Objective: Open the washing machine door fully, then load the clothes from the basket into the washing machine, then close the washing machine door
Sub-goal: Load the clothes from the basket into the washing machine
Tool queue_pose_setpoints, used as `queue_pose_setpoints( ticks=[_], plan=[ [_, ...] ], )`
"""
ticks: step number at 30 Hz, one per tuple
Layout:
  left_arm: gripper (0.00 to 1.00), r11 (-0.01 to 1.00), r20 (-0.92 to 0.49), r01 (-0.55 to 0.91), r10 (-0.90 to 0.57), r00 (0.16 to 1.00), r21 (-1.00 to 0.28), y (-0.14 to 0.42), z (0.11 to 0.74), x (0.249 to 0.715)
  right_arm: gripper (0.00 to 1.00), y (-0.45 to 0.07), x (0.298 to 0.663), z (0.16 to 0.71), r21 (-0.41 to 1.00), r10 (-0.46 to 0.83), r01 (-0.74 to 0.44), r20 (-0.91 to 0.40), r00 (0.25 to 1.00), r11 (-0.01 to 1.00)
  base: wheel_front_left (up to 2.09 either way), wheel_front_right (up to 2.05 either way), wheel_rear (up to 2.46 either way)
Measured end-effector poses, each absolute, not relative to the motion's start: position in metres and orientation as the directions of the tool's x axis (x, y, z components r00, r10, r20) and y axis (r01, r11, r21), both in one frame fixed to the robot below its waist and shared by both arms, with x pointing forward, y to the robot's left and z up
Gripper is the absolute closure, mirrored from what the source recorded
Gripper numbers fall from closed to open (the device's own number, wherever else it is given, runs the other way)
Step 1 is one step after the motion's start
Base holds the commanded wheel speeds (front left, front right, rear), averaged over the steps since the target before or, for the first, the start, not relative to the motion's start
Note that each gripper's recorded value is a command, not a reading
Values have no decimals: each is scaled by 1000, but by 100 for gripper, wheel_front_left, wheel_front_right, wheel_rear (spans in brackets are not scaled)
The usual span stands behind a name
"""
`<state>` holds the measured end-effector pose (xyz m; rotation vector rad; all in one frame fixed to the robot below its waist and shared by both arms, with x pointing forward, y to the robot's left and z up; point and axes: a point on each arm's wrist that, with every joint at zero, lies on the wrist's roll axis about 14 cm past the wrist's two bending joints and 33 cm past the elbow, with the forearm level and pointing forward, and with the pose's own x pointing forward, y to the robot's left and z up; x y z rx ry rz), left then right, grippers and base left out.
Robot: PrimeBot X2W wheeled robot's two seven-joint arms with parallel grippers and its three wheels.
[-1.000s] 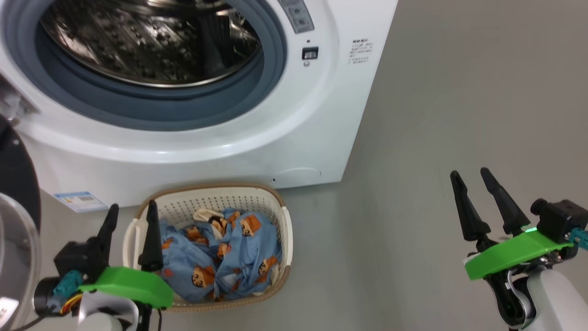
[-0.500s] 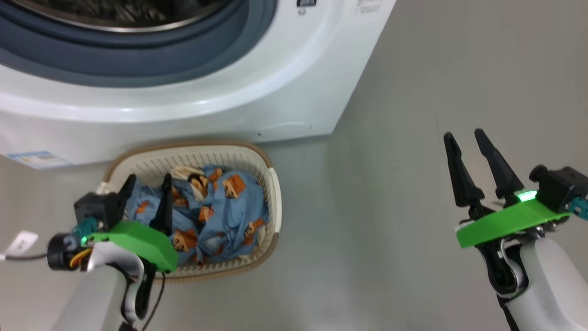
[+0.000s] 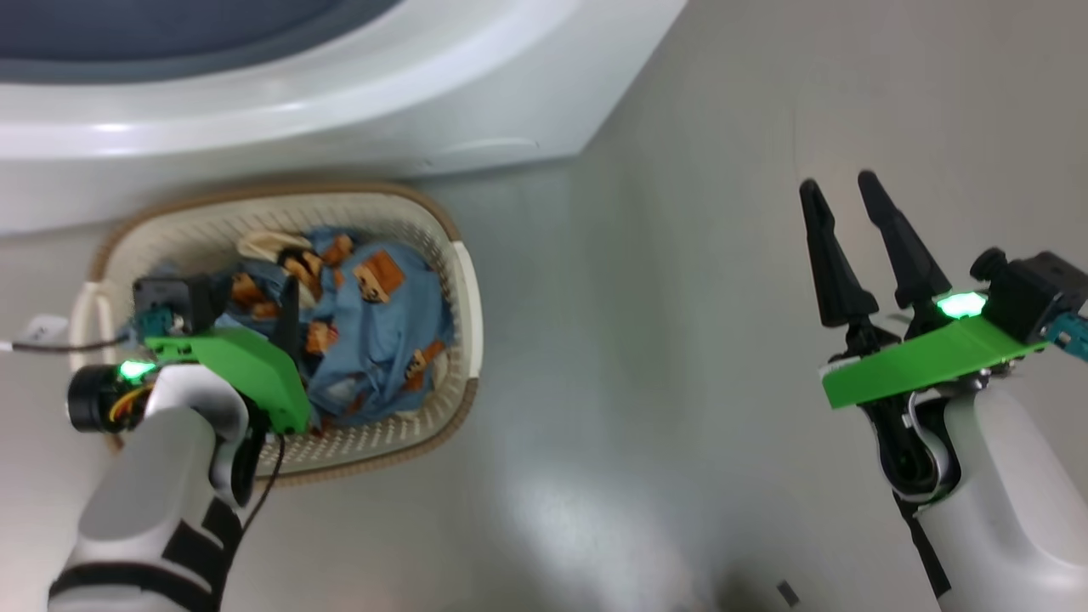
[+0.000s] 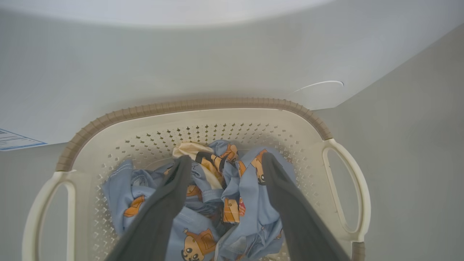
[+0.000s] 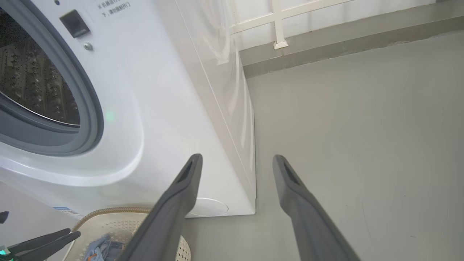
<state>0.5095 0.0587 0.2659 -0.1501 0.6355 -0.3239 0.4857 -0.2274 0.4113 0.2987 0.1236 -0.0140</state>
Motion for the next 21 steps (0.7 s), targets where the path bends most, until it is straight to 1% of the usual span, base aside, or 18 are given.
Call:
queue_pose_setpoints(
  ticks=[5, 10, 14, 21],
  plan=[
    [0, 937, -644, 246, -348, 681, -247, 52, 226, 508, 0, -230, 494, 396, 284, 4, 39, -149, 989, 958, 0, 0, 0],
    [0, 930, -692, 250, -368, 621, -270, 42, 195, 509, 0, -231, 502, 382, 274, 8, 39, -170, 985, 961, 0, 0, 0],
    [0, 930, -741, 247, -366, 563, -272, 37, 170, 504, 0, -234, 503, 368, 273, -2, 57, -197, 980, 960, 0, 0, 0],
    [0, 926, -791, 258, -372, 485, -277, 27, 137, 497, 0, -238, 498, 348, 268, -22, 88, -240, 971, 959, 0, 0, 0]
  ],
)
